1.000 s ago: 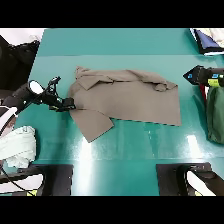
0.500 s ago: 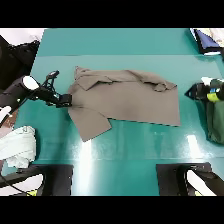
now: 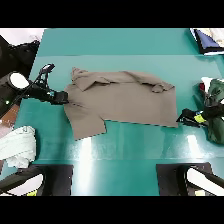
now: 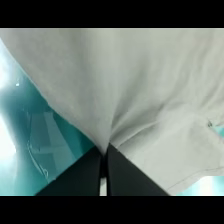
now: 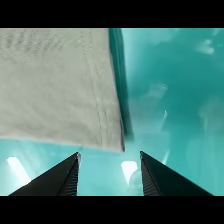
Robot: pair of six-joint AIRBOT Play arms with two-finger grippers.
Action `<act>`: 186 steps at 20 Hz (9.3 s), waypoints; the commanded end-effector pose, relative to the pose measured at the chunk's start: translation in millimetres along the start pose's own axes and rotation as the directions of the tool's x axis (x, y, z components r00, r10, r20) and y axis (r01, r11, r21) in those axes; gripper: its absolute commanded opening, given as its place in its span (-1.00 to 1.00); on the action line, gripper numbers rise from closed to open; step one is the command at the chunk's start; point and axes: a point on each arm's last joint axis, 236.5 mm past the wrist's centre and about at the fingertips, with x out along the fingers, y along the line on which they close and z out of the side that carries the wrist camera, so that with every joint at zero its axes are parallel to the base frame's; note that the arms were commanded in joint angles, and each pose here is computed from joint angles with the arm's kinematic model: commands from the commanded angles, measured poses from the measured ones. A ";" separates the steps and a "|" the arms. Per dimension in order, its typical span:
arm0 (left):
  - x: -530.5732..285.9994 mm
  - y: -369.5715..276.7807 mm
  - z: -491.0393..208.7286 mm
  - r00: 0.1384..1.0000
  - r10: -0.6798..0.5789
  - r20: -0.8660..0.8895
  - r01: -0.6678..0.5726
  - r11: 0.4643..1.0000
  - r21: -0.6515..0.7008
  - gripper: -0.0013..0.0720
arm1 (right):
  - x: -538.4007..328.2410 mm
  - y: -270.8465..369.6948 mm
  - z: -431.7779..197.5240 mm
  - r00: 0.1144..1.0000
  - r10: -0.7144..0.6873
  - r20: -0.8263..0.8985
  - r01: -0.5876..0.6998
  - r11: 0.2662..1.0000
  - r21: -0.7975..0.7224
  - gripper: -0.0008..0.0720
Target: Fold the shirts.
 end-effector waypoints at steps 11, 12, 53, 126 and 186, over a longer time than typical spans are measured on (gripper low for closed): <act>-2.0 -1.9 -3.4 1.000 -0.006 -0.013 0.006 1.000 -0.001 -0.90 | 36.5 22.1 -5.7 0.996 0.031 -0.084 -0.038 0.995 -0.091 -0.93; -4.2 -2.3 -2.7 1.000 -0.004 -0.013 0.004 1.000 -0.002 -0.90 | 33.0 26.1 -3.6 0.997 0.032 -0.065 -0.038 0.994 -0.106 -0.93; -180.4 -46.6 94.0 0.949 0.070 0.306 -0.136 0.970 0.202 -0.90 | -224.5 69.6 91.9 0.922 -0.267 0.281 0.316 0.938 -0.145 -0.95; 34.4 7.3 -207.5 0.975 -0.055 -0.215 -0.044 0.901 -0.432 -0.54 | -78.1 146.9 91.3 0.980 0.023 0.196 0.044 0.942 -0.332 0.12; -48.5 -8.8 81.0 0.910 0.002 0.415 0.026 0.998 -0.062 -0.90 | -46.4 138.6 85.9 0.940 0.078 0.331 -0.014 0.982 -0.189 -0.94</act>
